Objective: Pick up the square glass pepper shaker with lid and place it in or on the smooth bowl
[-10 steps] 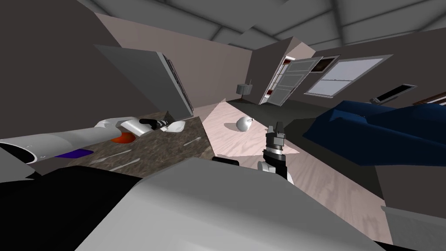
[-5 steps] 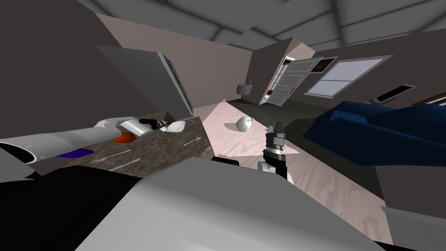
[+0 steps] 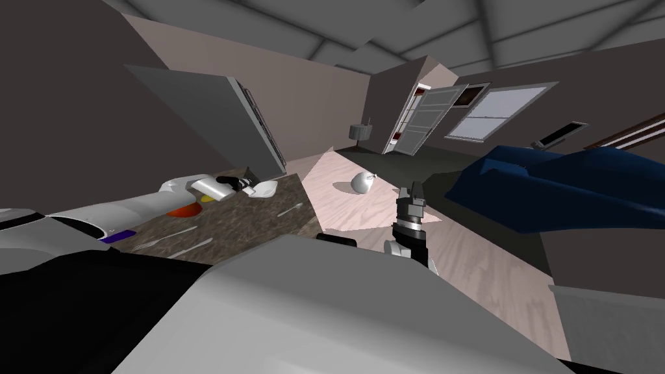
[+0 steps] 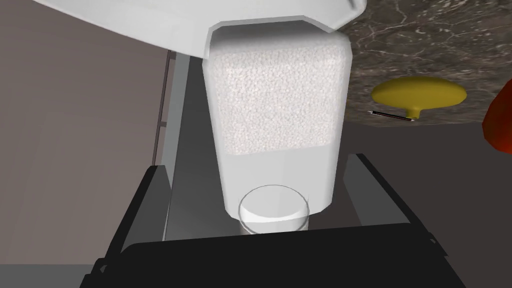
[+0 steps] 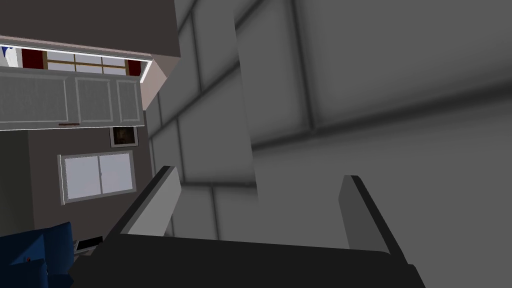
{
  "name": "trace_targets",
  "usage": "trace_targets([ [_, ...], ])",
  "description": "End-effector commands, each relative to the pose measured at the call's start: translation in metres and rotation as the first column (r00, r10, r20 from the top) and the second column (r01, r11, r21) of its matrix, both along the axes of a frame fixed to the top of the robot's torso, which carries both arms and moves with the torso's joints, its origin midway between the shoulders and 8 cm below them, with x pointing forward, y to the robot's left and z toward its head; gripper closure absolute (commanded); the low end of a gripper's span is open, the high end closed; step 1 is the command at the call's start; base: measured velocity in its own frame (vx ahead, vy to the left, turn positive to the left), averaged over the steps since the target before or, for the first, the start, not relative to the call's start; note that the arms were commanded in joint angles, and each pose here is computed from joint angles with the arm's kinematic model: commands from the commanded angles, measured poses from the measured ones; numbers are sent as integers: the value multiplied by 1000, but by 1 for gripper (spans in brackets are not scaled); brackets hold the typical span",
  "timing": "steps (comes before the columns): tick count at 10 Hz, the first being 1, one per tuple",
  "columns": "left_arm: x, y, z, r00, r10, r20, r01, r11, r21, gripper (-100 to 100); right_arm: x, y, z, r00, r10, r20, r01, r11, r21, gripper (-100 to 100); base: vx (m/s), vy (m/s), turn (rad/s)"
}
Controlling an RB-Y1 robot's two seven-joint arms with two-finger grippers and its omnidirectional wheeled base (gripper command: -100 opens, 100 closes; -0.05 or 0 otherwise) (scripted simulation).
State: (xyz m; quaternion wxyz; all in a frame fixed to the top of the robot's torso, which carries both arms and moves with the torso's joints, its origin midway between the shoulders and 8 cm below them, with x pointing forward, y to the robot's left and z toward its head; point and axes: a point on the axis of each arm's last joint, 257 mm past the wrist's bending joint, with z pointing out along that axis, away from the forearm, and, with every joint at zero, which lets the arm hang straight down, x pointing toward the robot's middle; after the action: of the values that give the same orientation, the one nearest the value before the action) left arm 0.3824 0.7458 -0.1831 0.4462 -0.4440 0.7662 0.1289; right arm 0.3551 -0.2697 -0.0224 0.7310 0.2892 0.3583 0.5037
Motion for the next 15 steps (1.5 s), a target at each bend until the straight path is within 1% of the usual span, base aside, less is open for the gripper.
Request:
trace_targets([
  [1,-1,14,1,998,59,13,-59,998,16,-100,0,0,0,1000,0,0,0,1000,0,0,-68,81,-227],
  [3,9,8,-5,997,77,21,-78,997,16,-100,0,0,0,1000,0,0,0,1000,0,0,-140,156,-65],
  [4,18,-1,-10,997,77,31,-77,997,1,-100,0,0,0,1000,0,0,0,1000,0,0,-72,78,-15],
  [5,23,-6,-12,996,73,42,-72,997,-12,-100,0,0,0,1000,0,0,0,1000,0,0,-8,8,3],
  [6,23,-6,-12,996,73,42,-72,997,-12,-100,0,0,0,1000,0,0,0,1000,0,0,12,-14,42],
  [7,21,5,-16,991,127,36,-127,992,1,-100,0,0,0,1000,0,0,0,1000,0,0,-50,59,-176],
  [8,24,2,-21,990,139,34,-139,990,3,-100,0,0,0,1000,0,0,0,1000,0,0,-84,100,-282],
  [9,35,-8,-23,989,139,41,-139,990,-1,-100,0,0,0,1000,0,0,0,1000,0,0,-61,68,-124],
  [10,44,-18,-28,989,138,50,-136,990,-27,-100,0,0,0,1000,0,0,0,1000,0,0,-66,61,39],
  [11,49,-20,-25,989,134,59,-132,991,-30,-100,0,0,0,1000,0,0,0,1000,0,0,-37,33,58],
  [15,49,-20,-25,989,134,59,-132,991,-30,-100,0,0,0,1000,0,0,0,1000,0,0,-15,13,36],
])
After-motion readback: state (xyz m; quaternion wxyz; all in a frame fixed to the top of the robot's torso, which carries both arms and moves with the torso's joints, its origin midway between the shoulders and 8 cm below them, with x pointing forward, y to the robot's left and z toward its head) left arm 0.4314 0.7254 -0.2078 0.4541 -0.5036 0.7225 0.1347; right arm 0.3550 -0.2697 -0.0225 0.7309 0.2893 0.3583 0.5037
